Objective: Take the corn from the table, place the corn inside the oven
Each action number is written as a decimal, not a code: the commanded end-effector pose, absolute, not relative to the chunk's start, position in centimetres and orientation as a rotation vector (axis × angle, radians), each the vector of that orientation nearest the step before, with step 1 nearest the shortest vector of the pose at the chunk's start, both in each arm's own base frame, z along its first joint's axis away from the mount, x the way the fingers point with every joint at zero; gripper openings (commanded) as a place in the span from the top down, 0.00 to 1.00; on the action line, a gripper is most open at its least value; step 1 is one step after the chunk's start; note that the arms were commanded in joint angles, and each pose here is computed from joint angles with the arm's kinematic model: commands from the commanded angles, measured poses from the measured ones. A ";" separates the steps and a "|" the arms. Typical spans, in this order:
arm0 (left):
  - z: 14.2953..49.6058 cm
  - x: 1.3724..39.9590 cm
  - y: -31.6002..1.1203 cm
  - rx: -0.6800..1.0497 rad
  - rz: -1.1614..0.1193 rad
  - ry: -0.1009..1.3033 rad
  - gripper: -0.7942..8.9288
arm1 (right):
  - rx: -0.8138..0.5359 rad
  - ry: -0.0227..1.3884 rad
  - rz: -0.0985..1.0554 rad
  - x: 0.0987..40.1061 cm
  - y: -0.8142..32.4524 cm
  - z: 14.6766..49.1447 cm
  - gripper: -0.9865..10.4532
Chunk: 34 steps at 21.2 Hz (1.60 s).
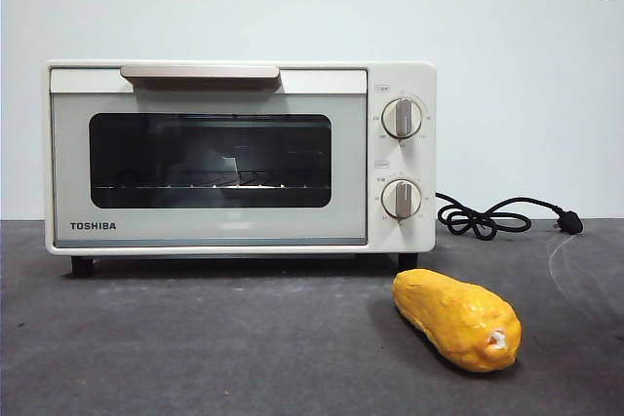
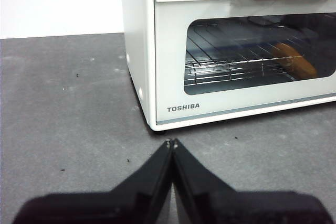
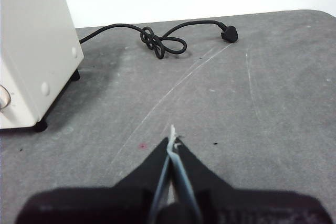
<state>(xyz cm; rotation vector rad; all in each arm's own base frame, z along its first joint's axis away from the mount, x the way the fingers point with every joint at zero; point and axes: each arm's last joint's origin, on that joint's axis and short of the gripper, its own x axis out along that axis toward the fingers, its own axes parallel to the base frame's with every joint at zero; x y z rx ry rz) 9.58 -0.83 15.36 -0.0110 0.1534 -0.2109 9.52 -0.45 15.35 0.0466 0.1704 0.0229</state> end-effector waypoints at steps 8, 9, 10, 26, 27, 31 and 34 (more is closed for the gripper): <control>15.3 9.6 -0.8 -0.004 -0.213 0.137 0.92 | 0.117 0.173 0.036 9.6 -0.4 15.1 0.91; 15.4 9.7 -0.8 -0.009 -0.212 0.130 0.92 | 0.143 0.174 0.033 9.6 -0.4 15.1 0.91; 15.4 9.7 -0.8 -0.030 -0.212 0.131 0.92 | 0.171 0.174 0.031 9.6 -0.4 15.1 0.91; 16.7 9.1 -1.7 -0.365 -0.506 0.225 0.92 | 0.452 0.181 0.233 9.3 0.2 16.4 0.92; 17.0 9.0 -1.7 -0.369 -0.513 0.242 0.92 | 0.455 0.188 0.261 9.3 0.3 16.7 0.92; 18.7 8.8 -1.7 -0.371 -0.517 0.299 0.92 | 0.461 0.232 0.333 9.1 0.6 18.4 0.92; 20.3 9.0 -1.7 -0.355 -0.517 0.314 0.92 | 0.458 0.272 0.386 9.1 0.7 20.1 0.92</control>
